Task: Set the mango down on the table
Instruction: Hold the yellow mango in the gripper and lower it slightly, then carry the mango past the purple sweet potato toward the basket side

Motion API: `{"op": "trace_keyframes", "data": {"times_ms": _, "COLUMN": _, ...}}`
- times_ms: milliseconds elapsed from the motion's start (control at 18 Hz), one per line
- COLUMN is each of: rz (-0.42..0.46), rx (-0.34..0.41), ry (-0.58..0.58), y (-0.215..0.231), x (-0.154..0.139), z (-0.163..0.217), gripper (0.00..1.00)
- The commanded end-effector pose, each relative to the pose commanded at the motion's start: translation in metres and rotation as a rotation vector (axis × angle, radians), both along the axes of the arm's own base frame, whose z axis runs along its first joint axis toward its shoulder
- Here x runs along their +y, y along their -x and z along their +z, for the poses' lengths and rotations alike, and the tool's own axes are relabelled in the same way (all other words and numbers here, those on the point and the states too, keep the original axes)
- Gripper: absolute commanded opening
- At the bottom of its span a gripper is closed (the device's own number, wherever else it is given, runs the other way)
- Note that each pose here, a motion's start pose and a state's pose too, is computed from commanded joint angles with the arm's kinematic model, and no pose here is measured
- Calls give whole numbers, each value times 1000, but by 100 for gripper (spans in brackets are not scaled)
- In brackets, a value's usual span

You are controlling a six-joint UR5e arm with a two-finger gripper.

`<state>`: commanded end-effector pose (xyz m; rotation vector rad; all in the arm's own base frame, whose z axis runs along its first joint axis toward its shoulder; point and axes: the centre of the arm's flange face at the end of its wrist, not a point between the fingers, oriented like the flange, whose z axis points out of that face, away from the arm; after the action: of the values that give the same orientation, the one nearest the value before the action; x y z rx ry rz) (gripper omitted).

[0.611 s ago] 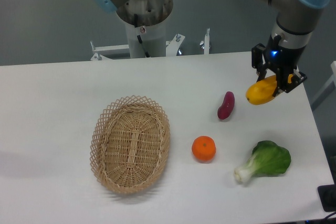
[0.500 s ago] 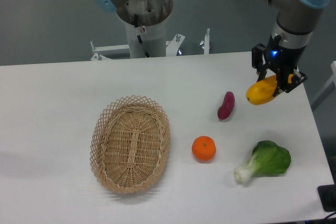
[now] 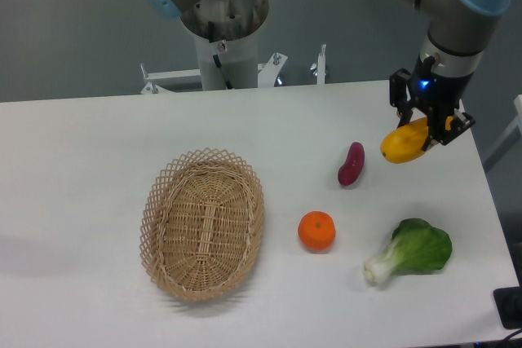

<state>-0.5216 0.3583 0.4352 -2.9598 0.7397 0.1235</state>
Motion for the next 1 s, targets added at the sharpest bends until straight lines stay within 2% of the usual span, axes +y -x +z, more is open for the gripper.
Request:
{"op": "trace_keyframes", "data": {"times_ms": 222, "rz": 0, "rx": -2, "ry": -3, "y": -1, "x": 5, "z": -3, "gripper": 41}}
{"op": "trace_keyframes", "data": {"times_ms": 556, "rz": 19, "rx": 38, "ry": -28, "y": -7, "x": 10, "z": -29, "gripper": 41}}
{"op": "trace_keyframes", "data": {"times_ms": 722, "rz": 41, "rx": 67, "ry": -52, "y": -21, "x": 30, "z": -46, "gripper": 41}}
{"op": "trace_keyframes", "data": {"times_ms": 833, "rz": 60, "rx": 87, "ry": -64, "y": -23, "x": 32, "z": -57, "gripper": 40}}
{"op": "trace_keyframes", "data": {"times_ms": 1000, "rz": 62, "rx": 65, "ry": -55, "y": -39, "x": 28, "z": -93, "gripper": 40}}
